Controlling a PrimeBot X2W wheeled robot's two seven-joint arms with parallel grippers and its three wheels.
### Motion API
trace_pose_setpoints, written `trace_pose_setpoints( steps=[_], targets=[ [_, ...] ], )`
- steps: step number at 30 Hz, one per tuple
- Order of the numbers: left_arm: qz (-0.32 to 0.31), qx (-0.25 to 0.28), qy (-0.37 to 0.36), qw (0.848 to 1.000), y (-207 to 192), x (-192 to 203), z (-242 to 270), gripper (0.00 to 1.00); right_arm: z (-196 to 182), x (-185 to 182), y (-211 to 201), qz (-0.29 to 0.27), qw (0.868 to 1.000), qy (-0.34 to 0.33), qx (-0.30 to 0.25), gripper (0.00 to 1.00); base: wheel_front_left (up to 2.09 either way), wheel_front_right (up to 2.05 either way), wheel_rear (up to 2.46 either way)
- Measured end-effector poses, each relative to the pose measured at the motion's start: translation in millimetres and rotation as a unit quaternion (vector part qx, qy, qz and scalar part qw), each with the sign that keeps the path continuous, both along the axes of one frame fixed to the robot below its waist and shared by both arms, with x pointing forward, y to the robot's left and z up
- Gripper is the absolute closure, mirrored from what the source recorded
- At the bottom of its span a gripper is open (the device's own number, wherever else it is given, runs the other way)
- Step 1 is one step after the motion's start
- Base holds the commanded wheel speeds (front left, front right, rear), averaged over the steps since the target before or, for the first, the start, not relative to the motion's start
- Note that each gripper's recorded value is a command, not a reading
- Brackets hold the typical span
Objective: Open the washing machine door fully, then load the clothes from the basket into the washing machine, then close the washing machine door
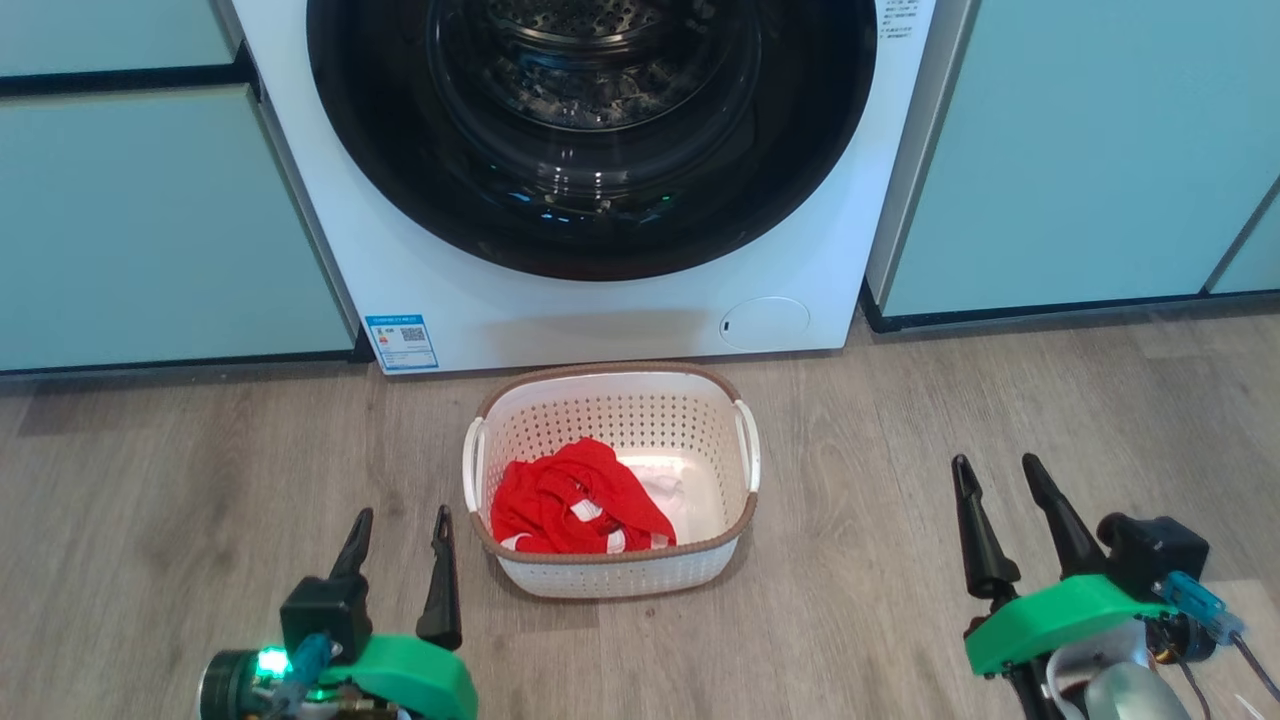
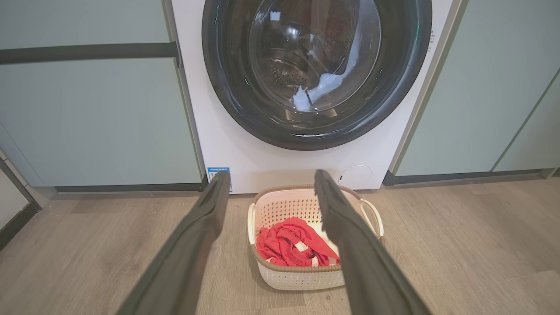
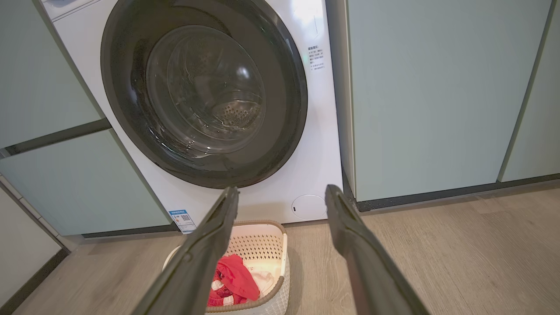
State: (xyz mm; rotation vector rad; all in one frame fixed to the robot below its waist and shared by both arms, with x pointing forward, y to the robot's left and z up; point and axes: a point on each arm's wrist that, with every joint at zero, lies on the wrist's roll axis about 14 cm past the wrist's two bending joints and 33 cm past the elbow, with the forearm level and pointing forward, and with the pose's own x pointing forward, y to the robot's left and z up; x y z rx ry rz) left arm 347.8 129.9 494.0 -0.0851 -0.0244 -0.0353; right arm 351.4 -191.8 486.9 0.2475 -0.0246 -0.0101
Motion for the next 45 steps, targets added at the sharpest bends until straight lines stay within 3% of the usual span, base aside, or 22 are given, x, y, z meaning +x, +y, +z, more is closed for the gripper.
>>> trace_pose_setpoints(
  steps=[24, 45],
  targets=[
    [0.005, -0.019, 0.011, 1.0, 4.9, 0.6, -5.9, 0.0, 4.3, 7.5, 3.2, 0.005, 1.0, -0.005, -0.001, 0.0, 0.05, 0.05, -0.09],
    [0.006, -0.02, 0.007, 1.0, 5.6, 2.1, -3.1, 0.0, 1.9, 7.3, 0.9, 0.002, 1.0, -0.002, 0.0, 0.0, 1.06, 1.06, -2.12]
  ],
)
